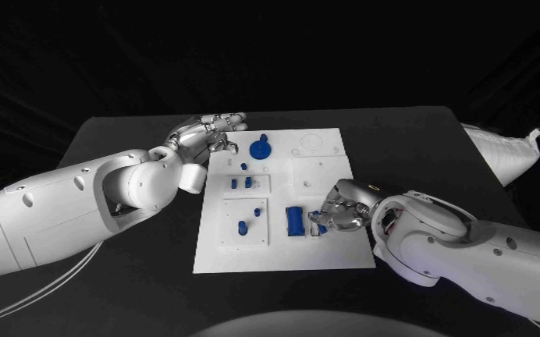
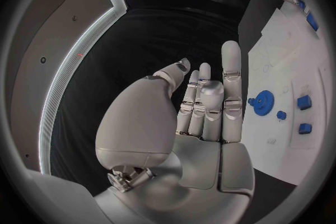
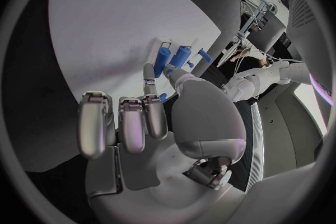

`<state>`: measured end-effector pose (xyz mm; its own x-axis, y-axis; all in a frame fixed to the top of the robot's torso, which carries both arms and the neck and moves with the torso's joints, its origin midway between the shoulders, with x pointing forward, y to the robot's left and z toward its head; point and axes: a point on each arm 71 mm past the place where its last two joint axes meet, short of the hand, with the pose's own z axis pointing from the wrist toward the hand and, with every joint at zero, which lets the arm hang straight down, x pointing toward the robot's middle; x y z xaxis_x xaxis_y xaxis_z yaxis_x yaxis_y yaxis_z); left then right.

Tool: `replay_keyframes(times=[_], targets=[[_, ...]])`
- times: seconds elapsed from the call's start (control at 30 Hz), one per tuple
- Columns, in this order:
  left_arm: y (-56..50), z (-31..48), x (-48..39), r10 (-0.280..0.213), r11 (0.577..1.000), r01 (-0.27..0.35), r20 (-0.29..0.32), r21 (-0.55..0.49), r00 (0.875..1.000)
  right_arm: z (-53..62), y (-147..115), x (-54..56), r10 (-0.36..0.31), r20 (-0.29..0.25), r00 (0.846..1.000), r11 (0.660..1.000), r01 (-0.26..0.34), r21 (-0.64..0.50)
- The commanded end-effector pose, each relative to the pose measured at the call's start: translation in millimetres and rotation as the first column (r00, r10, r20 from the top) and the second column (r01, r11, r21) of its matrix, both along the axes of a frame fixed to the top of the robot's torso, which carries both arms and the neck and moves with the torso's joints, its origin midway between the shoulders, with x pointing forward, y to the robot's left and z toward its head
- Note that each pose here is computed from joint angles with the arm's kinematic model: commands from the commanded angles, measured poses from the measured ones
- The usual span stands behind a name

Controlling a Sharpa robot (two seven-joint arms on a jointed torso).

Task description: Assemble the parts on the task board

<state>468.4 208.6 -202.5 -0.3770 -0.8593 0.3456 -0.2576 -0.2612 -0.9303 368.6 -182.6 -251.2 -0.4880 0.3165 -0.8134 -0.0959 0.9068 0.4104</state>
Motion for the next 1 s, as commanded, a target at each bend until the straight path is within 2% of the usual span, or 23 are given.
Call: replay_keyframes(times=[0.03, 0.27, 0.6, 1.0], targets=[[-2.7, 1.8, -1.2, -0.025, 1.000, 0.025, 0.015, -0.007, 1.000, -2.4, 1.7, -0.4, 0.014, -0.017, 1.000, 1.000, -0.015, -0.020], [-4.1, 2.5, -1.9, -0.030, 1.000, 0.030, 0.021, -0.008, 0.999, -6.5, 3.9, 0.1, 0.045, -0.047, 0.998, 0.997, -0.047, -0.057], [-5.0, 3.0, -2.4, -0.030, 0.999, 0.030, 0.025, -0.009, 0.999, -8.2, 9.0, -0.8, 0.076, -0.061, 0.995, 0.993, -0.081, -0.082], [-4.4, 2.8, -1.9, -0.027, 1.000, 0.027, 0.026, -0.008, 0.999, -8.3, 10.2, 0.1, 0.082, -0.053, 0.995, 0.992, -0.086, -0.090]])
